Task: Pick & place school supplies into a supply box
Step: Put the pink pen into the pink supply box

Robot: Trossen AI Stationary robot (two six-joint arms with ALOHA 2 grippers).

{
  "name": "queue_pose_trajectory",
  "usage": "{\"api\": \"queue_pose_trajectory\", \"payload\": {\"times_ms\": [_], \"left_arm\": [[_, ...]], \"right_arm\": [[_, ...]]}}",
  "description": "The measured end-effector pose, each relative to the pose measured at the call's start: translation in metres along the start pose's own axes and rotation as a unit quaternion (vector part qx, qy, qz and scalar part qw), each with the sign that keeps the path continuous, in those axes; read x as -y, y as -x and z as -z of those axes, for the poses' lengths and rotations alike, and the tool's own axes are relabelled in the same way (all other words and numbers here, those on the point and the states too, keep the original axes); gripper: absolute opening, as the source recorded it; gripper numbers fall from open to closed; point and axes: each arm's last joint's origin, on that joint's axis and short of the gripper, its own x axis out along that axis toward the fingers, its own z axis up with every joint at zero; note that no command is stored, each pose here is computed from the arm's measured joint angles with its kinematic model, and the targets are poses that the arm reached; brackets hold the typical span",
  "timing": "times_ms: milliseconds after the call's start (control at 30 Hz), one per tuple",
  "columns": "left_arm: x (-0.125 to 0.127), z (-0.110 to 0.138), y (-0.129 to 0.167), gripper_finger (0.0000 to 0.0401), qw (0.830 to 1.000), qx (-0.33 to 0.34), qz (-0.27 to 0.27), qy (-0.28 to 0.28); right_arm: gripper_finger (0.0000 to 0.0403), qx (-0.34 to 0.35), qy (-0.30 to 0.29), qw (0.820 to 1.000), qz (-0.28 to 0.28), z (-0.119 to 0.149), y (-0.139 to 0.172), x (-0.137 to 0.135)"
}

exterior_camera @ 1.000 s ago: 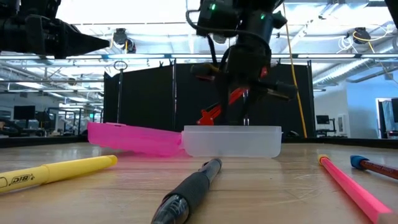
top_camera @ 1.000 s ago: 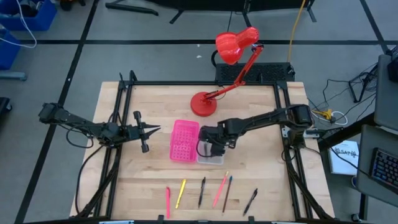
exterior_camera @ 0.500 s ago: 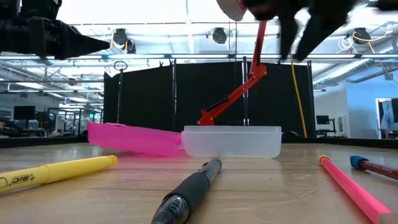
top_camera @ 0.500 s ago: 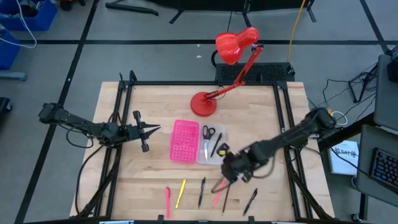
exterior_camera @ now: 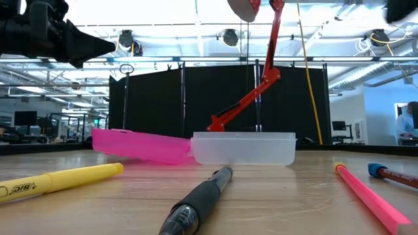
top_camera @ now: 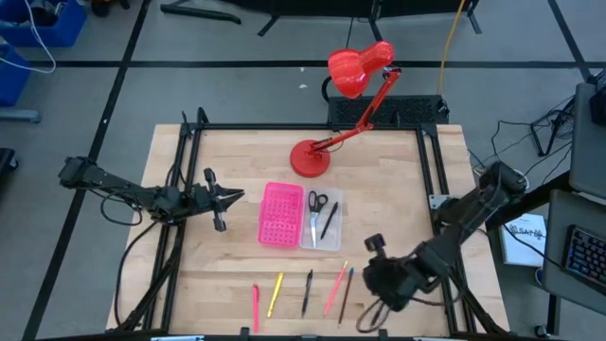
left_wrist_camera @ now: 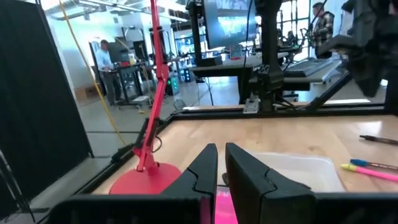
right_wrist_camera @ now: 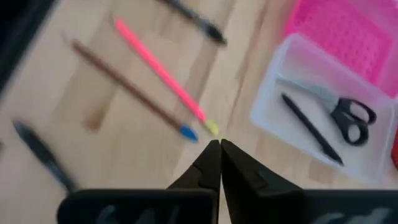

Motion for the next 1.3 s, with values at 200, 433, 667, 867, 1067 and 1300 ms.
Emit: {"api": "queue_pose_trajectory", "payload": {"times_ms": [200,433,667,867,1067,1300], "left_arm": [[0.001,0.004,0.0,0.0042,1.0,-0.017,0.017,-0.001],[0.005,0.007,0.001,0.0042,0.997,-0.023,0.074,-0.022],[0.006,0.007,0.001,0.0042,0.995,-0.023,0.092,-0.013],[0.003,0.007,0.0,0.0042,0.999,-0.027,0.043,0.006],[-0.009,0.006,0.002,0.0042,0.984,-0.033,-0.164,0.06],[0.001,-0.023,-0.008,0.0042,0.98,-0.054,-0.073,0.175]], "right_arm": [[0.0001,0.093,-0.075,0.992,0.028,0.062,-0.004,0.022],[0.0001,0.288,-0.192,0.938,0.017,0.123,0.017,0.069],[0.0,0.402,-0.202,0.891,0.056,0.161,0.019,0.087],[0.0,0.433,-0.214,0.874,0.05,0.175,0.015,0.094],[0.0,0.442,-0.189,0.874,0.07,0.178,0.008,0.095],[0.0,0.484,-0.205,0.839,0.141,0.184,-0.008,0.093]]}}
